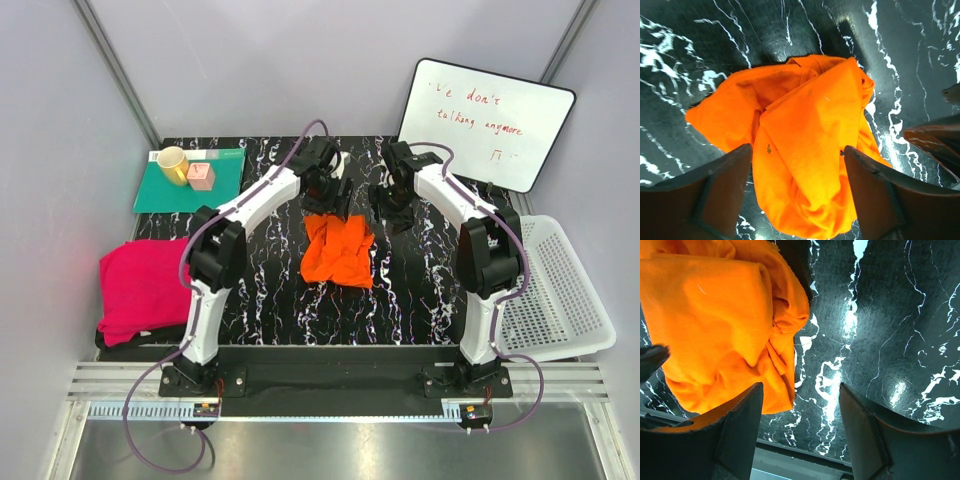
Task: Fold and stack the t-shirts
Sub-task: Flatten out the tshirt
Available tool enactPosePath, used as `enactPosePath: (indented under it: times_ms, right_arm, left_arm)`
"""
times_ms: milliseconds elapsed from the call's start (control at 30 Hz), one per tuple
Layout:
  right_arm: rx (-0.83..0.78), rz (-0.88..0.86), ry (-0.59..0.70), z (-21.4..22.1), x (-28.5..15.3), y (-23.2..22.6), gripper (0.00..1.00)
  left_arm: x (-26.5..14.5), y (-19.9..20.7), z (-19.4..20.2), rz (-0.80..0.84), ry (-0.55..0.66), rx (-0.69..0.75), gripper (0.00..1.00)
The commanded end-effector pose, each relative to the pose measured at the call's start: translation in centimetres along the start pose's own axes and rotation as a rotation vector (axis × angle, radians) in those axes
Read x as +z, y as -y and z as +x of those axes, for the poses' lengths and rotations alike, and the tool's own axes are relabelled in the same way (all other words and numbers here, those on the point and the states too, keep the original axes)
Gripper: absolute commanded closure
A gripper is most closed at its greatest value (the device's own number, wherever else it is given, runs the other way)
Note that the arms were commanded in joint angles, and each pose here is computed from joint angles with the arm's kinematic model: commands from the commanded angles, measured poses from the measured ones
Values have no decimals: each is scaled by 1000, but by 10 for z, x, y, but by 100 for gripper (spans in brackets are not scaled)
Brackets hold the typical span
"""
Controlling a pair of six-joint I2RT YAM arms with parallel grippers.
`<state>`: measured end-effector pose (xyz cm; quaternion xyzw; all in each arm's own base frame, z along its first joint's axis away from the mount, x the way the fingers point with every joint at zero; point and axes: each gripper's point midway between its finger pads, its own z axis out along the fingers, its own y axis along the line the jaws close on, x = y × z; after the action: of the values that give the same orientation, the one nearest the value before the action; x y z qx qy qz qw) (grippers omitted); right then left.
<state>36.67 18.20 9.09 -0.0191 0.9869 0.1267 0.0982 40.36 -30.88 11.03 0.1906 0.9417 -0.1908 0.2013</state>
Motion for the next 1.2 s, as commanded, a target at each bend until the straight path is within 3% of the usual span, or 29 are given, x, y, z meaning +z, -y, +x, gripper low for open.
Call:
enactPosePath:
  times_ms: [0,67,167,333,467,667,867,1167]
  right_arm:
    - [-29,9,69,-9,-19,3,31]
    - [-27,13,69,-8,-20,5,31]
    - [-23,17,71,-8,-20,8,31]
    - [-18,18,74,-11,-20,10,31]
    - [-19,-7,71,-13,-18,5,30]
    - [1,-113,45,-21,1,-14,31]
    - [53,-201,-5,-33,35,-32,38]
    - [44,-240,-86,-25,87,-57,46]
  left_arm:
    - [24,1,18,38,-71,-49,23]
    - [27,-1,22,34,-82,-54,23]
    - [28,1,23,44,-86,-53,40]
    - [26,5,17,59,-76,-58,100]
    - [-7,9,0,37,-3,-29,100]
    - [-101,18,-19,-9,159,4,100]
    - [-137,15,6,-43,161,-23,100]
    - [-154,6,67,-69,76,-103,100]
